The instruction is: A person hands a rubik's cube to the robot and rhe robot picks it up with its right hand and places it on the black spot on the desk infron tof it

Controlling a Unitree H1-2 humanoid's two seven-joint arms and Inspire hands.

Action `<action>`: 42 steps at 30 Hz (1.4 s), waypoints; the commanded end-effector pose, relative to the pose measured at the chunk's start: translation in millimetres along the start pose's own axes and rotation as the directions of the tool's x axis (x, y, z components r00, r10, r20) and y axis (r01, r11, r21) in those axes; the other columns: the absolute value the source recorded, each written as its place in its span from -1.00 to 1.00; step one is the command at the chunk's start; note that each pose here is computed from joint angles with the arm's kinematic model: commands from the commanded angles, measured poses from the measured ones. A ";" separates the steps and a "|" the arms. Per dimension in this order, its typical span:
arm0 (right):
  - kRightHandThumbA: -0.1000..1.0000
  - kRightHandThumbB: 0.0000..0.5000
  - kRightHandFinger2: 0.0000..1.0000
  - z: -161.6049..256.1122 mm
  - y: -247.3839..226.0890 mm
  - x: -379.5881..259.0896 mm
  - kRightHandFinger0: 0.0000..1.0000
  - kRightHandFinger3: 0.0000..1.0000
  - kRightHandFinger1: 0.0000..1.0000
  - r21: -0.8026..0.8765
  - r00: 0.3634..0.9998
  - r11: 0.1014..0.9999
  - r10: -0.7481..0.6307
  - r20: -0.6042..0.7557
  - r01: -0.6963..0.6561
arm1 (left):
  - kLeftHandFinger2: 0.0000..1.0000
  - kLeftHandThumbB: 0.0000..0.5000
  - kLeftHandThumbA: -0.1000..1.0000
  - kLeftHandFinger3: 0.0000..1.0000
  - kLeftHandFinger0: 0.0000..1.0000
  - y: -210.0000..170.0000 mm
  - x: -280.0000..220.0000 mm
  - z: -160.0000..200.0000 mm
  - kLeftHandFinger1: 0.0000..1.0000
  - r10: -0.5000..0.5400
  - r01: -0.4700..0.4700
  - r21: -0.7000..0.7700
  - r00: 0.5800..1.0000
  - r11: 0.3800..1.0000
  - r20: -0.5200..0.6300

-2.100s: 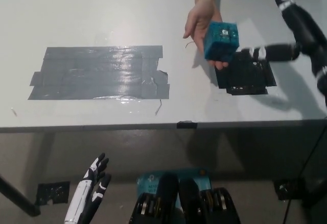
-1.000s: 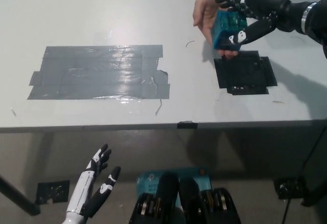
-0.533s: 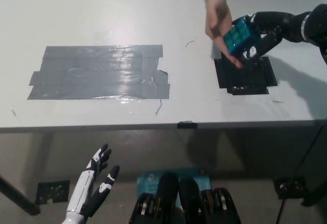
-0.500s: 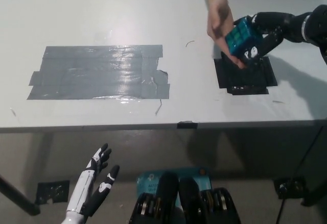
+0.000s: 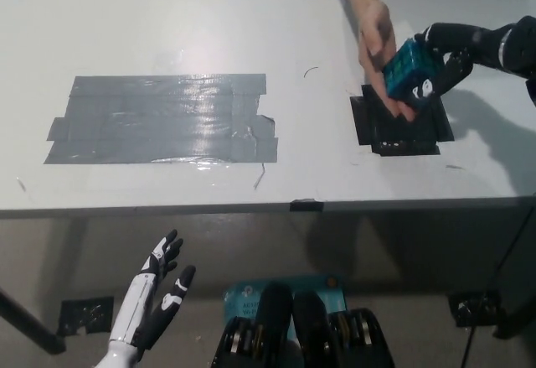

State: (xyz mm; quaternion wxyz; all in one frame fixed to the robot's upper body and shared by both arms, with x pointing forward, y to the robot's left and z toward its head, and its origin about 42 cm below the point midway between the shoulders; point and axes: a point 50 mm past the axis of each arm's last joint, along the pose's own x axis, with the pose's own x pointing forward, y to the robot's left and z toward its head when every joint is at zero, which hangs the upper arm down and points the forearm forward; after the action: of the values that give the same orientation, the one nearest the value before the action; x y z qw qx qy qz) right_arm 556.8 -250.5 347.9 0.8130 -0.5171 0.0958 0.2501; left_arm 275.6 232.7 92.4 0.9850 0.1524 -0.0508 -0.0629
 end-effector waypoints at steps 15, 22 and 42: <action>-1.00 -0.24 1.00 0.0 -29.2 -18.0 -0.01 1.00 0.81 0.051 0.932 0.935 -0.353 0.082 0.350 | 1.00 -0.46 0.73 1.00 1.00 7.9 7.9 13.0 1.00 -0.012 0.011 0.016 0.999 1.000 0.051; -1.00 -0.28 0.91 -4.4 -8.7 -2.1 1.00 1.00 0.80 0.014 0.945 0.947 -0.322 0.061 0.322 | 1.00 -0.54 0.72 1.00 1.00 7.3 8.1 14.9 1.00 -0.010 0.009 0.015 0.999 1.000 0.052; -0.35 0.80 1.00 2.3 2.9 -2.9 1.00 1.00 1.00 -0.229 0.988 0.963 -0.151 -0.021 0.142 | 1.00 -0.61 0.65 1.00 1.00 8.3 8.6 18.2 1.00 -0.020 0.018 0.041 0.998 0.999 0.051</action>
State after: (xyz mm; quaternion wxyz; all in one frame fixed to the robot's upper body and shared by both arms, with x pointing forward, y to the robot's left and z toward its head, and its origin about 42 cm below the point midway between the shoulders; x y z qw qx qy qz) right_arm 551.0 -240.5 298.7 0.7844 -0.5792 0.0733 0.2093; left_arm 282.4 232.6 101.1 0.9824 0.1615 -0.0575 -0.0735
